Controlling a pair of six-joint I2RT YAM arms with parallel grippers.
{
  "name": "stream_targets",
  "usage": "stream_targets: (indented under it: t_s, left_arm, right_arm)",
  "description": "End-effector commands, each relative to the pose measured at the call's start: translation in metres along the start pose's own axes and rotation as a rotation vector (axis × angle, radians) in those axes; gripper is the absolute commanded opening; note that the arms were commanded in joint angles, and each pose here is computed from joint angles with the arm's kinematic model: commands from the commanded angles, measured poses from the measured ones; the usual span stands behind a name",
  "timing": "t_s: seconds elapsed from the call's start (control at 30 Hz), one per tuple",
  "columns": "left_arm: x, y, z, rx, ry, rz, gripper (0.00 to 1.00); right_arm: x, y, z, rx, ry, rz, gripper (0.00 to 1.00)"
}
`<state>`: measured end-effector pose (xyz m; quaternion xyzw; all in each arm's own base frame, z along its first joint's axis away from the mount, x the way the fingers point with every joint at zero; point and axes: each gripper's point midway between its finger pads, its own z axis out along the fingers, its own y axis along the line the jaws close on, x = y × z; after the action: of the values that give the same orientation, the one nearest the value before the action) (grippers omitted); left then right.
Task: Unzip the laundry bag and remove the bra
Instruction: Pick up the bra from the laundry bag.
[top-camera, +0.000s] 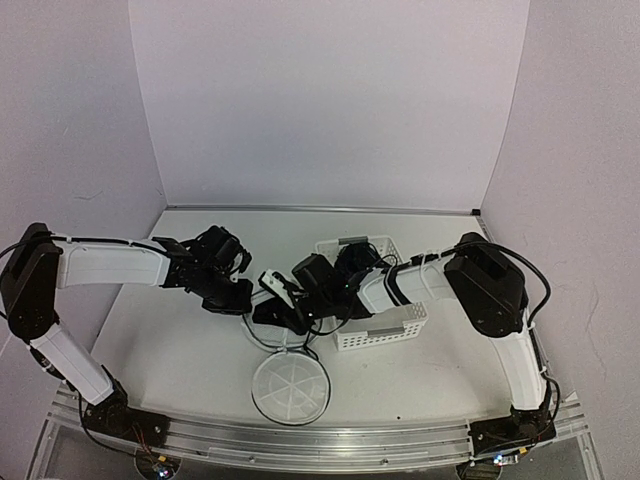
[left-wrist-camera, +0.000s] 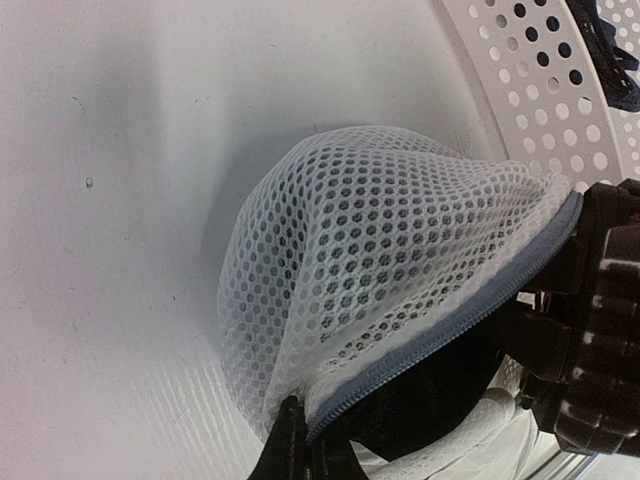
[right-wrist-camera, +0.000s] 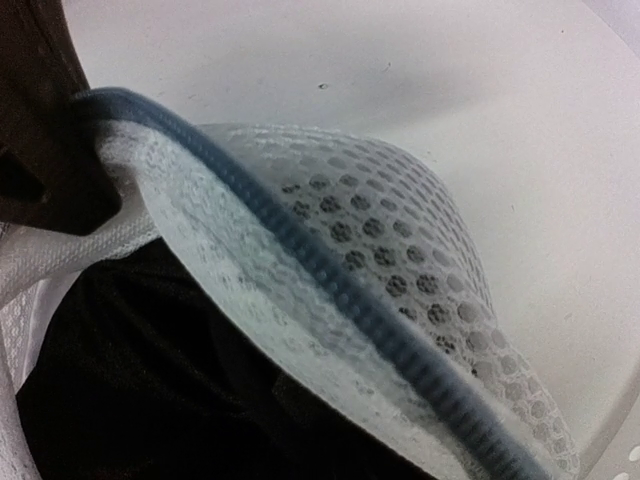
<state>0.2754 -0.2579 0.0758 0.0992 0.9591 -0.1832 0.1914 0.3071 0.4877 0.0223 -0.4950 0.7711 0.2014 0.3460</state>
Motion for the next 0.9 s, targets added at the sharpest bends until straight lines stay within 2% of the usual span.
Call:
stream_targets:
  t_s: [0.0, 0.33, 0.57, 0.87]
  left_arm:
    - [-0.009, -0.004, -0.001, 0.017, -0.029, -0.009, 0.00]
    - [-0.017, -0.006, -0.006, 0.020, -0.053, -0.030, 0.00]
    - [-0.032, -0.014, -0.015, 0.033, -0.095, -0.046, 0.00]
    - [-0.044, -0.028, -0.019, 0.079, -0.102, -0.034, 0.00]
  right_arm:
    - [-0.001, -0.003, -0.006, 0.005, -0.002, 0.011, 0.00]
    - [-0.024, 0.015, -0.052, -0.078, -0.106, -0.016, 0.00]
    - [-0.022, 0.037, -0.083, -0.167, -0.148, -0.082, 0.00]
    - [-0.040, 0.046, -0.124, -0.182, -0.257, -0.126, 0.00]
